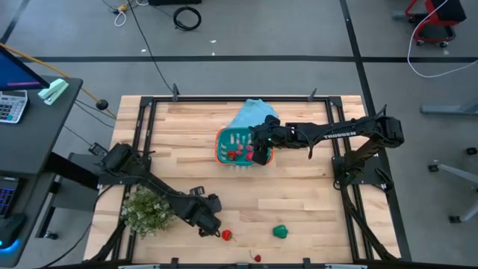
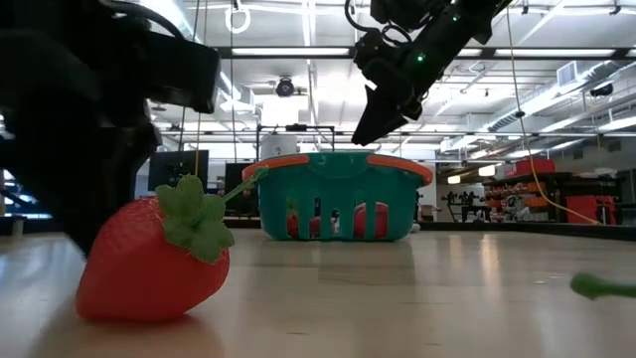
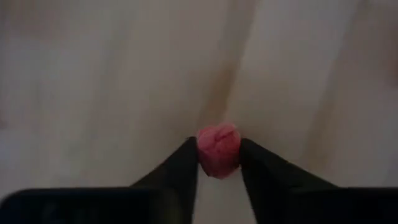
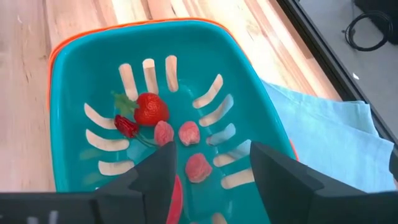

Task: Pick and placing Produce into tupperware
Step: Put the pink peach into the bin

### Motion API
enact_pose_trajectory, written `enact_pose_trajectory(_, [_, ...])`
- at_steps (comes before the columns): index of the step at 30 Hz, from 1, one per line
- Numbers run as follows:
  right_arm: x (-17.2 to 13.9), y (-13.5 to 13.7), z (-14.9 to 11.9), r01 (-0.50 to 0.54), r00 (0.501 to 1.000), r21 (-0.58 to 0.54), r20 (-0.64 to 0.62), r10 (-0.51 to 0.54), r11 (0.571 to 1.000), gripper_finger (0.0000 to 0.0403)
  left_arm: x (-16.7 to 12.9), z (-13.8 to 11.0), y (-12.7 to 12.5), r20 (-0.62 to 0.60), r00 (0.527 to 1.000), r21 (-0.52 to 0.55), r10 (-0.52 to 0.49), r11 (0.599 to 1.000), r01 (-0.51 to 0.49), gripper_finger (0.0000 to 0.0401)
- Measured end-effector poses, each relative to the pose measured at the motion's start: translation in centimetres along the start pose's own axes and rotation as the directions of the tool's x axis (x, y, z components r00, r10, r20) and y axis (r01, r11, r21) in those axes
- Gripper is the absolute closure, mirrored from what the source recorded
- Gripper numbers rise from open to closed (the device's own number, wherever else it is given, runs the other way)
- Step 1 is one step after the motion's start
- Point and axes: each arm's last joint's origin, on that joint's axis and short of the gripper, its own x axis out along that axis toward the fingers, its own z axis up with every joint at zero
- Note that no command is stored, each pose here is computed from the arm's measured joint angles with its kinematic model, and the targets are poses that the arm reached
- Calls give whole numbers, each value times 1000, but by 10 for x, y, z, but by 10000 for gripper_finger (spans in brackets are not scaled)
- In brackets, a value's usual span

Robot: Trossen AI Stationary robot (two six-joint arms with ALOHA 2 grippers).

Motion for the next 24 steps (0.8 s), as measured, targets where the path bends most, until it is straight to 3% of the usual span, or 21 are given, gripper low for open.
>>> enact_pose_trajectory(5, [0, 0, 0, 0, 1000, -1, 0, 0, 1000, 193, -18, 22, 5, 38, 995, 65, 95, 993, -98, 367])
enact_pose_trajectory(10, [0, 0, -1, 1, 1000, 14, -8, 0, 1000, 195, -58, 61, 25, 192, 933, 165, 304, 927, -336, 369])
enact_pose_trajectory(14, [0, -1, -5, 6, 999, 22, -45, -5, 1000, 195, -87, 98, 58, 287, 887, 173, 361, 892, -418, 359])
enact_pose_trajectory(18, [-1, 0, -13, 16, 992, 51, -126, -10, 999, 197, -101, 131, 110, 309, 881, 108, 357, 908, -406, 347])
enact_pose_trajectory(24, [-8, 11, -30, 19, 960, 22, -279, -12, 1000, 202, -88, 167, 177, 287, 933, -4, 219, 974, -227, 339])
